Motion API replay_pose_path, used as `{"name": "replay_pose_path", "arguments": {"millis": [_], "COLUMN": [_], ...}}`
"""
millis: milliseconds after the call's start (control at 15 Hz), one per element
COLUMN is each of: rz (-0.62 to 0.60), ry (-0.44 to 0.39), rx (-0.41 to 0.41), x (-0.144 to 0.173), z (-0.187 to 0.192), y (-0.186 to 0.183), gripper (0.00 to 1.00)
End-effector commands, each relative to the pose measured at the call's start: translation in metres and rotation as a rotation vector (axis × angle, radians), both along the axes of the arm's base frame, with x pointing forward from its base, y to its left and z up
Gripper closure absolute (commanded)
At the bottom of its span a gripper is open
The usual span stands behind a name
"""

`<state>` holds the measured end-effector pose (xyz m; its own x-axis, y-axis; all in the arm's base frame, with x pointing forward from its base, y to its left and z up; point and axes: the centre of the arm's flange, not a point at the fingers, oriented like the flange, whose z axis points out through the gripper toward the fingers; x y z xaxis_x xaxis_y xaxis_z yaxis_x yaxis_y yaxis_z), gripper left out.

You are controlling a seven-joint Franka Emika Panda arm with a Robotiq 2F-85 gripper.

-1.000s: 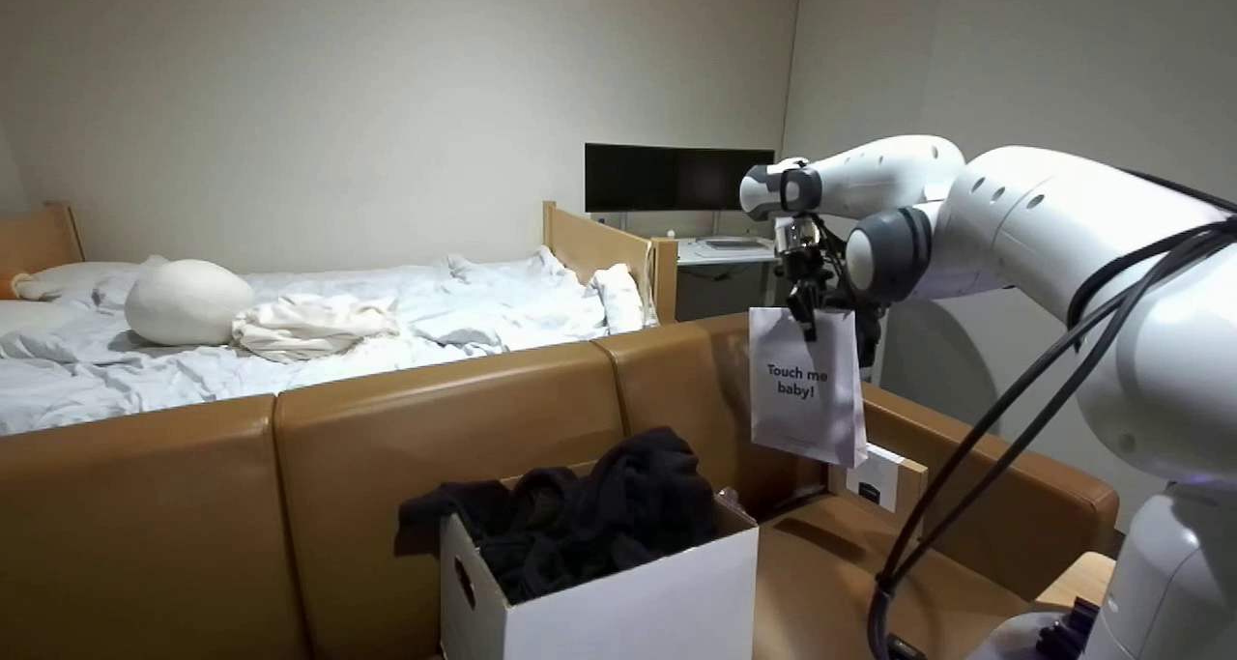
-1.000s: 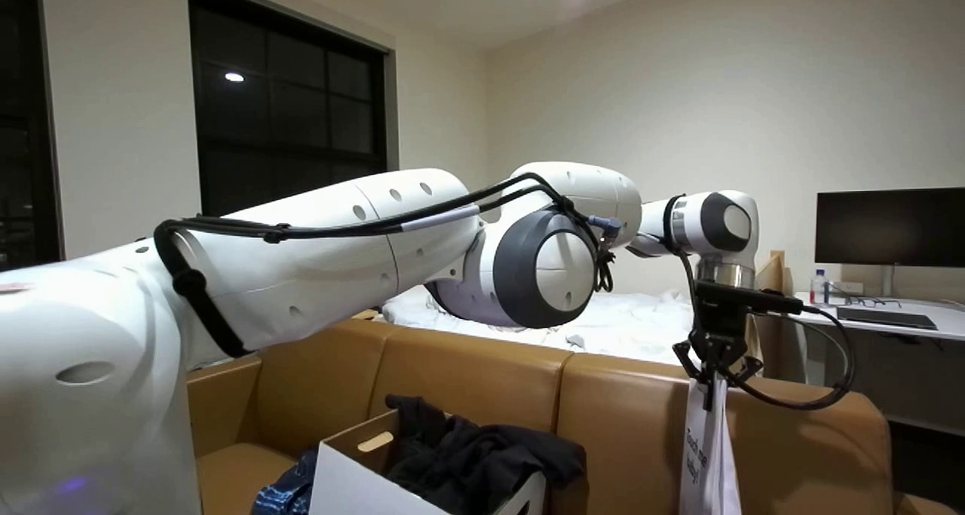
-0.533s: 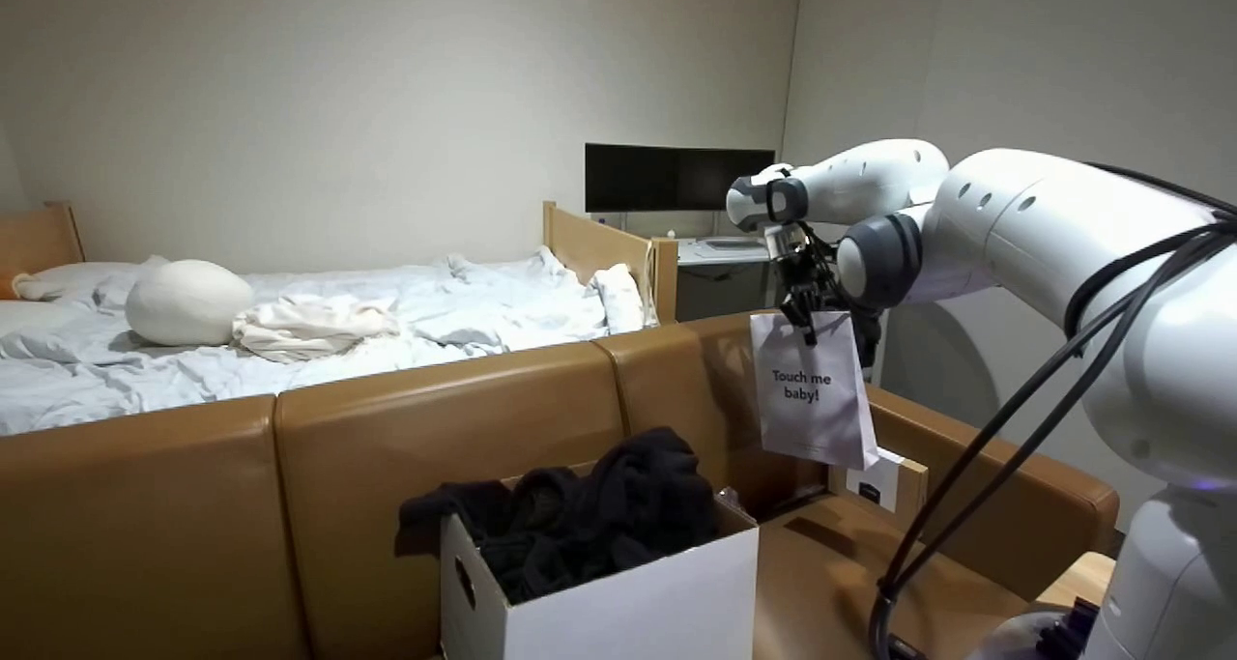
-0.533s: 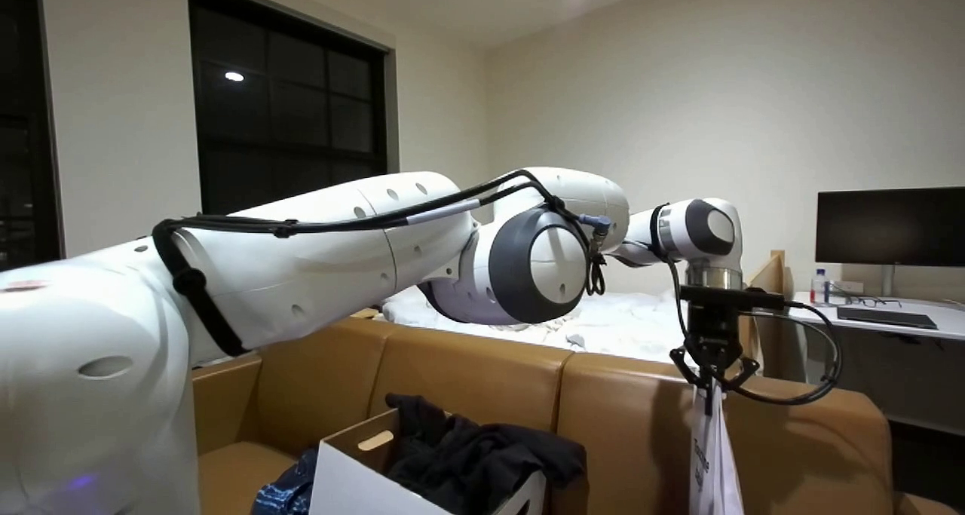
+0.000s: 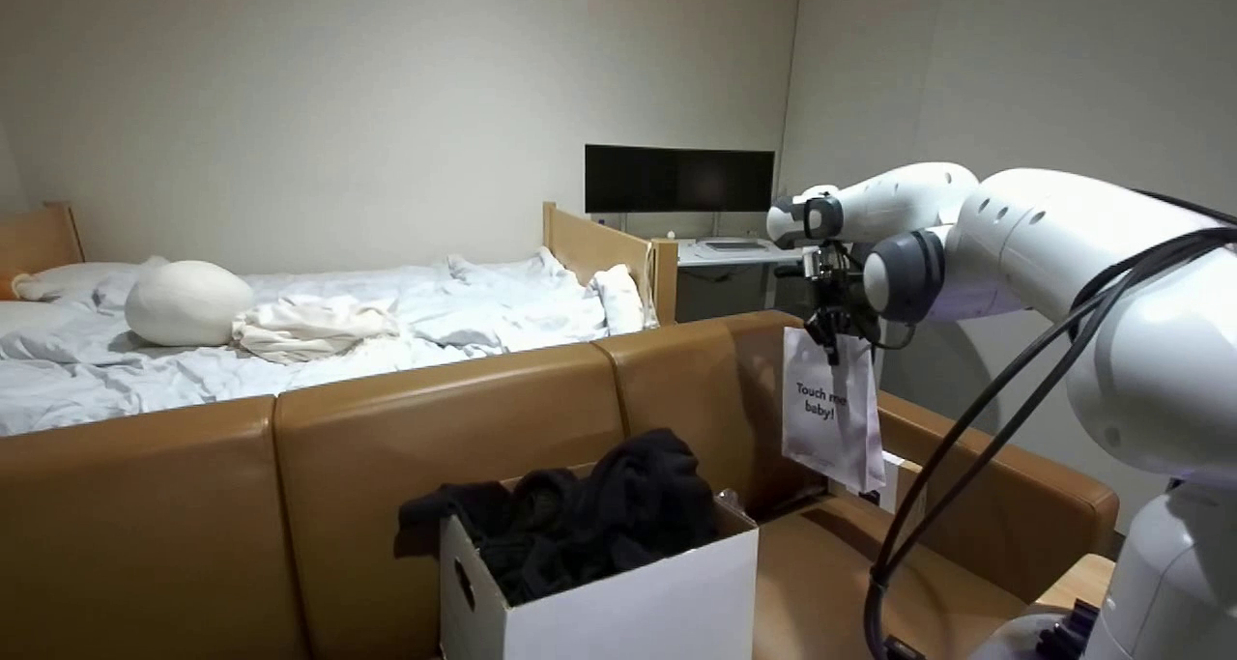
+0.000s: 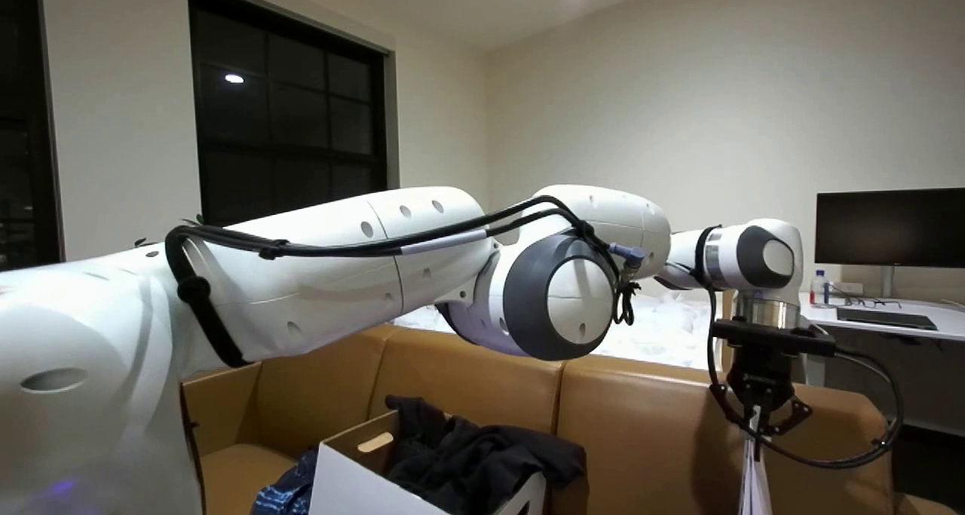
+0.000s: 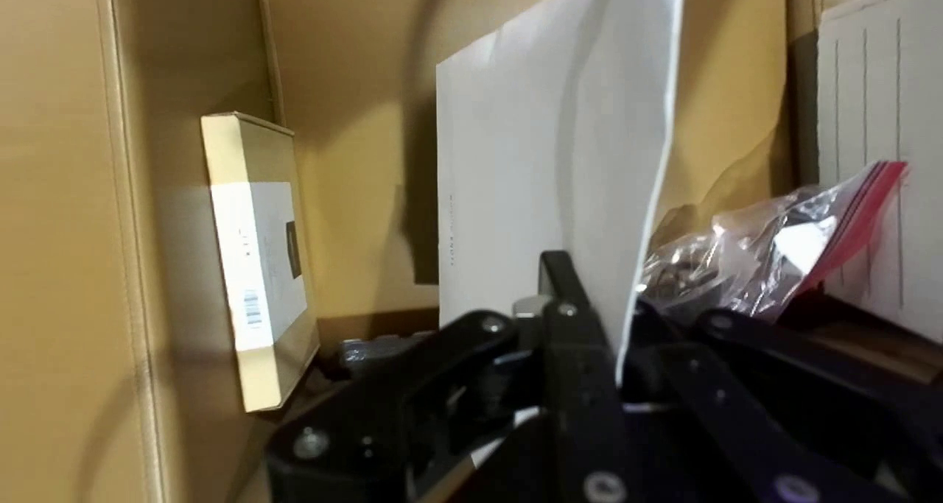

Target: Put the white bag on the chair

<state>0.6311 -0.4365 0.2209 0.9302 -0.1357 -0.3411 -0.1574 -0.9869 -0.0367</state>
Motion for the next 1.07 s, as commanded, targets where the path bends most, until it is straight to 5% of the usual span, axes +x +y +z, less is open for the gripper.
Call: {"name": "replay_pose_path", "arguments": {"millis": [0,267,733,867,1000], "rz": [-0.141,-0.219,-0.274,-0.295,-0.307], "ry": [-0.065,-0.051,-0.037,-0.053,-0.063], "rx": [-0.035,-0.060,0.057,0.096,0.118], "x": [0.051,0.044,0.020,0.014,0.009], "z": [-0.002,-0.012,-0.042,-0.049,-0.049], "y": [-0.061,-0.082,-0.100,-0.104,-0.106], "gripper": [0.98,0.98,0.99,0.72,0.61]}}
